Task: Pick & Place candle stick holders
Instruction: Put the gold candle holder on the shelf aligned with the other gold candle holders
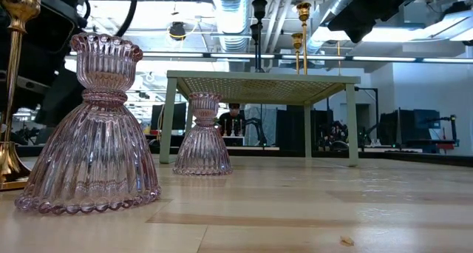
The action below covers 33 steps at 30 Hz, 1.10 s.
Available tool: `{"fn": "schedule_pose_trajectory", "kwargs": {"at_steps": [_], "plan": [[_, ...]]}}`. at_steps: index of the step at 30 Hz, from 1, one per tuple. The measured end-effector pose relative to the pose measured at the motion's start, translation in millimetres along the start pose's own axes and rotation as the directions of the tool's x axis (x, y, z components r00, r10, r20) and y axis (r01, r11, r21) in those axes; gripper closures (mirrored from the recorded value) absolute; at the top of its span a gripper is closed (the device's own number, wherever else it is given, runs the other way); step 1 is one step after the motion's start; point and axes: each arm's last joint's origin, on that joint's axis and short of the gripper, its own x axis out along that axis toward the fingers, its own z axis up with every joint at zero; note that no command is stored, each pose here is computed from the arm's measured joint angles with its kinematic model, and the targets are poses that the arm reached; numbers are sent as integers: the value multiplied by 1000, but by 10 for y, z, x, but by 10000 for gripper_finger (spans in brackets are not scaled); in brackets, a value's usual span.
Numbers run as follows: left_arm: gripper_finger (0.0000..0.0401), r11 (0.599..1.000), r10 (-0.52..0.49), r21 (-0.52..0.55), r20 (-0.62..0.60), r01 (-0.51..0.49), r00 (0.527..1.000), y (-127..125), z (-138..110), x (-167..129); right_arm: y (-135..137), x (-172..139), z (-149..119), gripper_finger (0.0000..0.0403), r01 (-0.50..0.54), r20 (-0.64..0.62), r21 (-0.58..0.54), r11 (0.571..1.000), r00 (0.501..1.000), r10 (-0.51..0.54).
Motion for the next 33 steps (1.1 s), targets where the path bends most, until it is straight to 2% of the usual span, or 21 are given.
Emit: {"fn": "schedule_pose_trajectory", "kwargs": {"at_steps": [5,14,17,20,23,27,29,33], "plan": [[265,1000,26,-8,-22,-26,999,17,-39,25,0,0,0,403,0,0,0,1000,1000,0],[382,1000,29,-8,-8,-29,1000,21,-26,28,0,0,0,403,0,0,0,1000,1000,0],[385,999,52,-11,-2,-52,999,25,-20,27,1,0,0,403,0,0,0,1000,1000,0],[373,988,152,-13,8,-152,988,49,5,5,0,0,0,403,0,0,0,1000,1000,0],[376,982,191,-8,51,-191,980,49,79,-29,1,0,-1,403,0,-1,-1,1000,1000,0],[387,975,207,-103,78,-199,975,26,169,-96,0,0,-4,403,0,-4,-1,1000,1000,0],[384,951,267,-180,63,-252,962,29,189,-140,0,0,-5,403,-1,-5,-4,1000,1000,1],[382,879,404,-286,23,-381,914,35,215,-244,0,0,-4,403,-1,-4,-38,999,1000,1]]}}
